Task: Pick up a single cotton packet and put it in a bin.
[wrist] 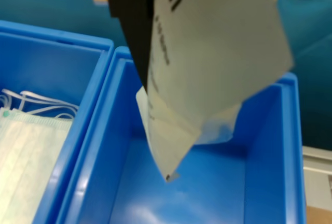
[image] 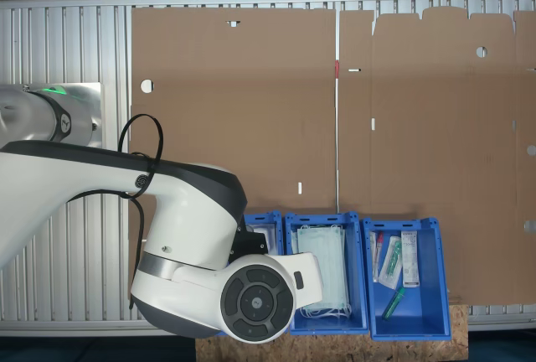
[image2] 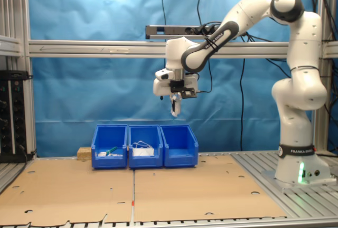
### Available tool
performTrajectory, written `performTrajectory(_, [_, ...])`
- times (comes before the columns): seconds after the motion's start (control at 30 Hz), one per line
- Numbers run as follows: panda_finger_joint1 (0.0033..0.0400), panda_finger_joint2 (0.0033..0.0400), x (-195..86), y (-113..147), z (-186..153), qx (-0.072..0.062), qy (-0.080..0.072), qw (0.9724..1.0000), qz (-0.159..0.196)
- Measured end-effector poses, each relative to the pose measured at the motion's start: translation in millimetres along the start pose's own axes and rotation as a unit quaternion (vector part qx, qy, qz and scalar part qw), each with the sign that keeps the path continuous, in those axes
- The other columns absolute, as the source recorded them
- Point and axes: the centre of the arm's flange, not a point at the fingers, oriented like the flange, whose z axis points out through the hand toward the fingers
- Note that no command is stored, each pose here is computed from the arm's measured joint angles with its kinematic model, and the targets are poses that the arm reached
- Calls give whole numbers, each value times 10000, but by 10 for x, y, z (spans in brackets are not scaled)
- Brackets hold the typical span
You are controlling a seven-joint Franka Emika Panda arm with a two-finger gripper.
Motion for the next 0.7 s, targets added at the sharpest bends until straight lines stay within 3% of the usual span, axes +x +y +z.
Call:
performTrajectory(0.27, [63, 63, 16, 1, -16, 52, 306, 9995, 31])
performTrajectory(0.7, [63, 63, 27, 2, -25, 78, 517, 9986, -34])
